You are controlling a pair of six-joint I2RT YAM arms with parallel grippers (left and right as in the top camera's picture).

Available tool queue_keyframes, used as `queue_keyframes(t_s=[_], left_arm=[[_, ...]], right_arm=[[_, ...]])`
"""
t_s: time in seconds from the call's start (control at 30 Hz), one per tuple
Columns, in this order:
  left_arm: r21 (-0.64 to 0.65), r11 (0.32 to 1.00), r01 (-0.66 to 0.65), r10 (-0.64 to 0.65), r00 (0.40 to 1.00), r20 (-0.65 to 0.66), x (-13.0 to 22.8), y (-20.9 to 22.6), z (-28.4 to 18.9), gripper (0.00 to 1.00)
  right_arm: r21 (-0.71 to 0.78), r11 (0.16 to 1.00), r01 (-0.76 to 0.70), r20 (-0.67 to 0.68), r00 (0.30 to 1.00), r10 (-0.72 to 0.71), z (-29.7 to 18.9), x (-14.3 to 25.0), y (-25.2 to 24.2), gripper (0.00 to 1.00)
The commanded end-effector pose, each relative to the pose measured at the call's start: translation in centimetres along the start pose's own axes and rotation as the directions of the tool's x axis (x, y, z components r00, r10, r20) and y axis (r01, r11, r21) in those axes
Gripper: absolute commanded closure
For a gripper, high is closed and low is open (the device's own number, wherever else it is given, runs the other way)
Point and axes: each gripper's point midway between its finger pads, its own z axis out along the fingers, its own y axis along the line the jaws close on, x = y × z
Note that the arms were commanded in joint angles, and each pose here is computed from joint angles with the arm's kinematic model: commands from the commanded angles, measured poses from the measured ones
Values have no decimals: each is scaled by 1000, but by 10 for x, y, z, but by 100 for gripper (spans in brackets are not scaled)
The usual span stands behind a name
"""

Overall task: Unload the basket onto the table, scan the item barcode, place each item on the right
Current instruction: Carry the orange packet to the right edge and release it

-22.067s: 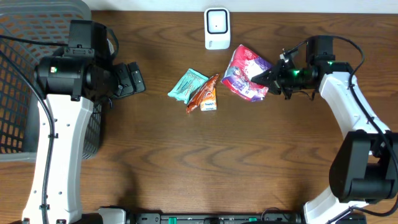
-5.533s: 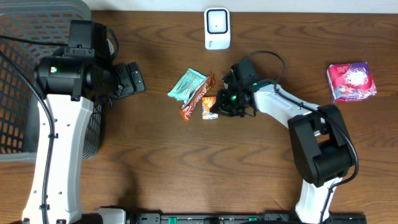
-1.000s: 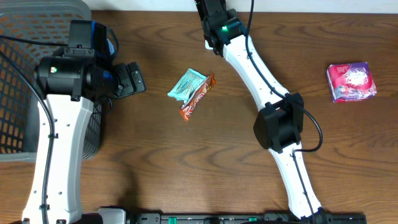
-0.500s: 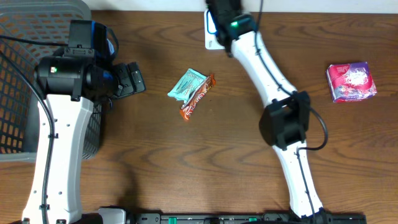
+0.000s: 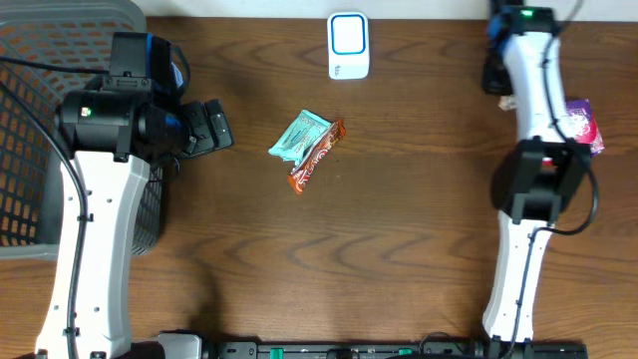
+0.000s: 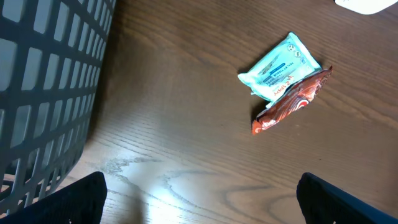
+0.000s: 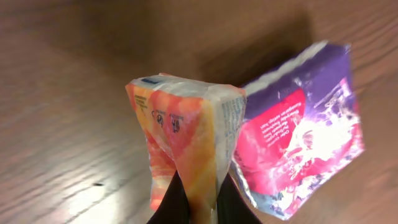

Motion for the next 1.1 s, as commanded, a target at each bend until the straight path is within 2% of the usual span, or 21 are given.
queue_keyframes(t_s=[0.0, 0.27, 0.47, 0.6, 0.63, 0.67, 0.87, 1.0, 1.07], left_arm=[[-9, 1000, 12, -12, 1000, 5, 0, 3, -1, 2], [-9, 1000, 12, -12, 1000, 5, 0, 3, -1, 2], [-9, 1000, 12, -12, 1000, 5, 0, 3, -1, 2], [-9, 1000, 12, -12, 1000, 5, 0, 3, -1, 2], [-9, 1000, 12, -12, 1000, 5, 0, 3, -1, 2], [-10, 1000, 12, -12, 1000, 4, 0, 3, -1, 2], [-9, 1000, 12, -12, 1000, 5, 0, 3, -1, 2], [-9, 1000, 12, -12, 1000, 5, 0, 3, -1, 2], [-9, 1000, 12, -12, 1000, 5, 0, 3, -1, 2]], right_arm=[[-97, 995, 3, -86, 996, -11, 17, 17, 2, 99], [136, 991, -6, -230, 972, 38, 69, 52, -85, 99], [260, 961, -96, -281, 945, 170, 80, 72, -146, 75], [205, 959, -196, -269, 931, 248, 72, 70, -149, 60], [165, 962, -216, -261, 931, 254, 66, 67, -144, 48], [132, 964, -231, -254, 932, 258, 61, 63, -139, 1], [-151, 951, -271, -189, 952, 241, 9, 38, -97, 1], [-341, 904, -259, -141, 964, 224, -49, 31, -68, 1], [-467, 851, -241, -146, 970, 194, -85, 36, -45, 1]])
